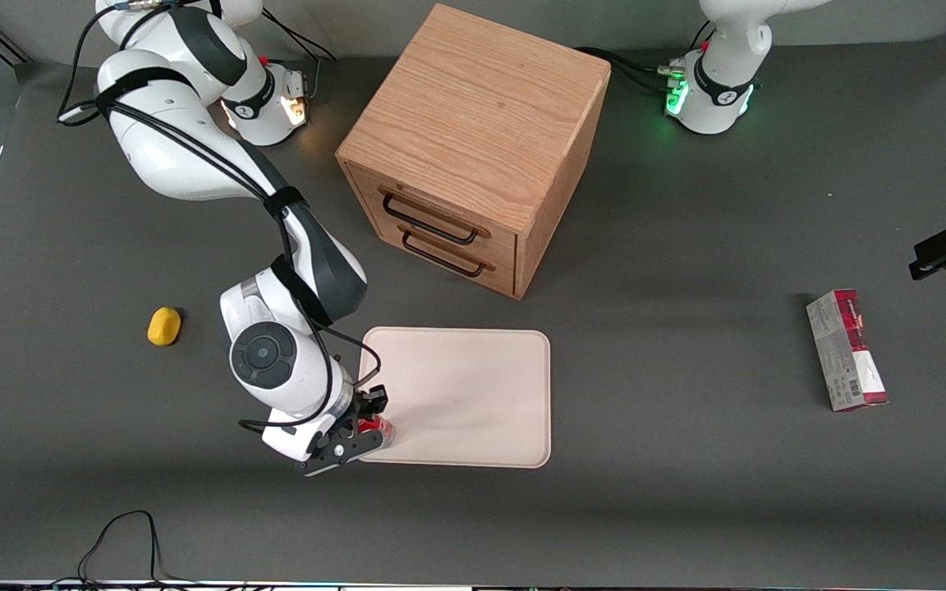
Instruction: Place coke bottle on tray
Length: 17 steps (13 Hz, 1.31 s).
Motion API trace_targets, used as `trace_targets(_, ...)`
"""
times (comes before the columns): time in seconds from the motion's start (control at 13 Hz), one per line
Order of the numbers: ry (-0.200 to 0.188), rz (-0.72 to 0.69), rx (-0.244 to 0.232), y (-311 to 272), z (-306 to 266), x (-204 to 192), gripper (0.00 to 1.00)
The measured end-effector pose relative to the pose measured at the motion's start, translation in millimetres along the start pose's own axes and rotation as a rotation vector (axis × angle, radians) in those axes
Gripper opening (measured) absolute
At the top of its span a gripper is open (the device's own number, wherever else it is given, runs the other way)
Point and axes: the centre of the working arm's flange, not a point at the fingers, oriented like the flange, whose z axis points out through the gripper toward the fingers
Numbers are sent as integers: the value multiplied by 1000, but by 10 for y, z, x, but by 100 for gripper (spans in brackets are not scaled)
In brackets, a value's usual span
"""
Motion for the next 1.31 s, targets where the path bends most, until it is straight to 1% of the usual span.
trace_targets(0.08,16,25,4,-13,2,12,45)
trace_targets(0.23,31,51,7,-2,-16,27,67)
trace_targets(0.31,43,59,8,26,-61,42,78)
trace_targets(0.38,58,67,7,67,-161,57,86)
trace_targets(0.46,76,76,7,116,-332,69,98)
trace_targets(0.54,80,98,11,185,-568,57,100)
trace_targets(0.69,35,167,42,485,-1172,-74,100)
trace_targets(0.85,11,256,62,972,-1743,-330,100)
trace_targets(0.92,1,309,63,1241,-1941,-526,100)
trace_targets(1.08,-14,386,40,1703,-2186,-1038,100)
trace_targets(1.23,-27,438,20,1945,-2333,-1637,100)
trace_targets(1.31,-35,451,17,1963,-2387,-1930,100)
